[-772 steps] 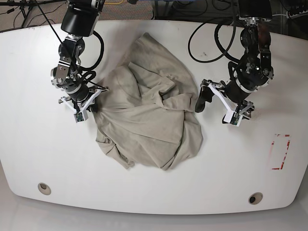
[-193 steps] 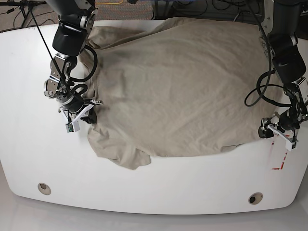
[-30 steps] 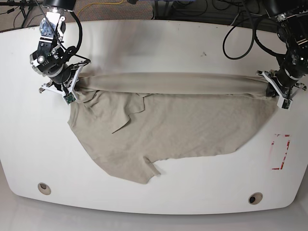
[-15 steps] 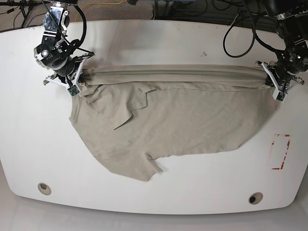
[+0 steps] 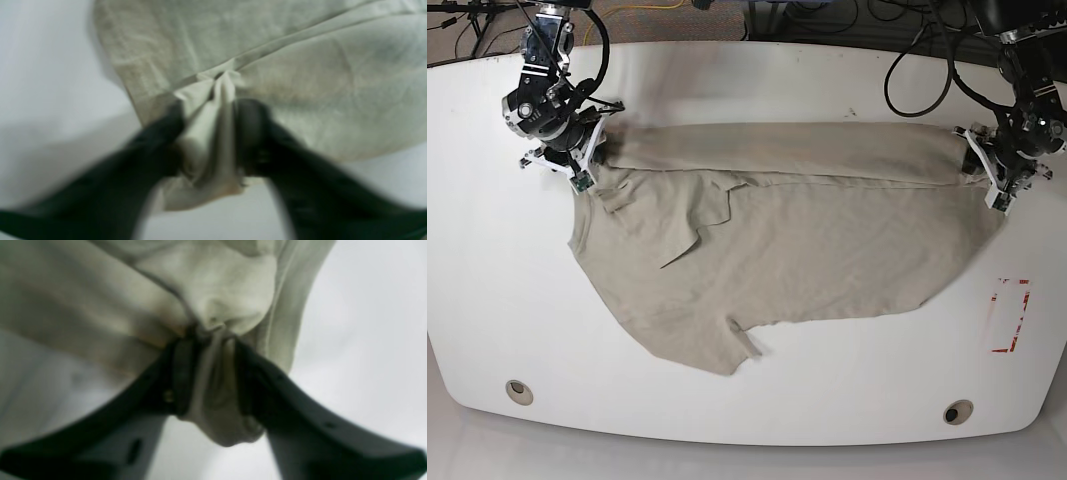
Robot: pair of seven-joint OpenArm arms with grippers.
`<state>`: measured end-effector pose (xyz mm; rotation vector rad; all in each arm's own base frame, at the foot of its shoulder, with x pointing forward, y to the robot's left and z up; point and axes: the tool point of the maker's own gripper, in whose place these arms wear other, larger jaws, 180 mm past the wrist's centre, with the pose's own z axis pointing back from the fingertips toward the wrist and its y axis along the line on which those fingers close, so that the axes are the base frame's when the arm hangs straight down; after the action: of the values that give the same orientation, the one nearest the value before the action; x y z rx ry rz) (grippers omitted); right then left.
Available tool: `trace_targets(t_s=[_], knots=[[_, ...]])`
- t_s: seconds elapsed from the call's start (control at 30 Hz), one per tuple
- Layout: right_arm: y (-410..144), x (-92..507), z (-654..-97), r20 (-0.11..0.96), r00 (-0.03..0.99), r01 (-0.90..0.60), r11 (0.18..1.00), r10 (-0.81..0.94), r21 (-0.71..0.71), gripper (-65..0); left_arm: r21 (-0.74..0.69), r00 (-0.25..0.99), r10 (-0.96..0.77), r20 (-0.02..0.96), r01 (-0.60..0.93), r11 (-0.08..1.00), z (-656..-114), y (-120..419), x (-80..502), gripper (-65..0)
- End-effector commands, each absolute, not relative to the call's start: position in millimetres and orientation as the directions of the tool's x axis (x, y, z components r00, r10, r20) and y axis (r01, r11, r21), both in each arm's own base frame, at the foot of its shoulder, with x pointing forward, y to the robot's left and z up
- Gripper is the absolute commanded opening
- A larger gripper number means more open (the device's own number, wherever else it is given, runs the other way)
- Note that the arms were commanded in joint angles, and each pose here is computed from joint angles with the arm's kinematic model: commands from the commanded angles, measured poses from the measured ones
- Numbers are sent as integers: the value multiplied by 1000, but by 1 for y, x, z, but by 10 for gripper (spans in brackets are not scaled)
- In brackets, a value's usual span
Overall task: Fold the T-shirt properly
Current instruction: 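Lay the folded edge down and open both grippers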
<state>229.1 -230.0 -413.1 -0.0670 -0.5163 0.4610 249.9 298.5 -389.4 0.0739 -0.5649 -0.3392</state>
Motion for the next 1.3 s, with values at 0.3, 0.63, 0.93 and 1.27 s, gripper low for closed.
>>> trace_targets(t_s=[0.3, 0.63, 0.93, 1.27], knots=[[-223, 250, -375, 553, 695, -395, 886, 460, -241, -238, 262, 735, -390, 555, 290, 920, -343, 304, 279, -194], [-213, 265, -350, 607, 634, -396, 876, 479, -277, -239, 364, 647, -417, 638, 224, 904, -282, 310, 308, -193], [-207, 290, -353, 629, 622, -403, 880, 466, -254, -239, 230, 662, -286, 693, 172, 958, -299, 323, 348, -197], [-205, 344, -349, 708, 585, -370, 907, 396, -202, -239, 99, 663, -166, 730, 138, 985, -324, 334, 370, -197]])
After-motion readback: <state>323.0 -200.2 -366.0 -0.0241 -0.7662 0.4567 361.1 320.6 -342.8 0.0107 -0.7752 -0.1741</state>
